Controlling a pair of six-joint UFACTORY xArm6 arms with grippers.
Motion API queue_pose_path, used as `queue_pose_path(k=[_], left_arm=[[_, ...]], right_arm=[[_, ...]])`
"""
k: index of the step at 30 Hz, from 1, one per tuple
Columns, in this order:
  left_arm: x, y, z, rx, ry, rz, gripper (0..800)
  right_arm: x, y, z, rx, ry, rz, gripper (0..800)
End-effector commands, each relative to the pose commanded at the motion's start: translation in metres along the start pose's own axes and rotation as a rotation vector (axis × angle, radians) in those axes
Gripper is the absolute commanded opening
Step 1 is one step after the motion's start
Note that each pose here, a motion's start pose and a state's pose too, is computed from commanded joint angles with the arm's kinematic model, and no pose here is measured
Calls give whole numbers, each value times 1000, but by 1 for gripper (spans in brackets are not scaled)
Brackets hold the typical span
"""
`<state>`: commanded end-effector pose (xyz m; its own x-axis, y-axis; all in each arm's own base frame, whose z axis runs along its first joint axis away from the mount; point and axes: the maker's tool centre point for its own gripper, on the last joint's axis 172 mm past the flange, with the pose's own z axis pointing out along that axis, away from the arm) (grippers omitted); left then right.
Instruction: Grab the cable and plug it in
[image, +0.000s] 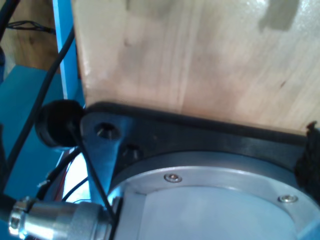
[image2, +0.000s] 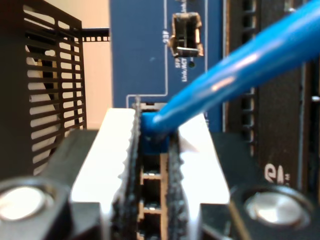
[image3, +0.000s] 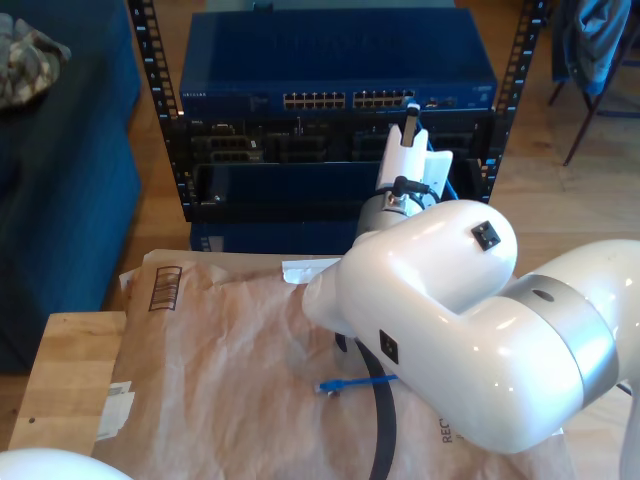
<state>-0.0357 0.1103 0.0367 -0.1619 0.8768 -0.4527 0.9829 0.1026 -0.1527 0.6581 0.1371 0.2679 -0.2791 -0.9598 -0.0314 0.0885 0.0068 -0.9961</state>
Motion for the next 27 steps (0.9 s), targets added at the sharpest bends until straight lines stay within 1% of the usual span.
queue_pose_path(k=[5,18,27], left_arm=[[0,0,0,0,0,0,800],[0,0,0,0,2,0,800],[0,0,0,0,0,0,800]], right_arm=[[0,3,-2,-4,-1,-4,0],[-1,-7,3,15,5,15,0],[-1,-3,3,8,3,13,0]])
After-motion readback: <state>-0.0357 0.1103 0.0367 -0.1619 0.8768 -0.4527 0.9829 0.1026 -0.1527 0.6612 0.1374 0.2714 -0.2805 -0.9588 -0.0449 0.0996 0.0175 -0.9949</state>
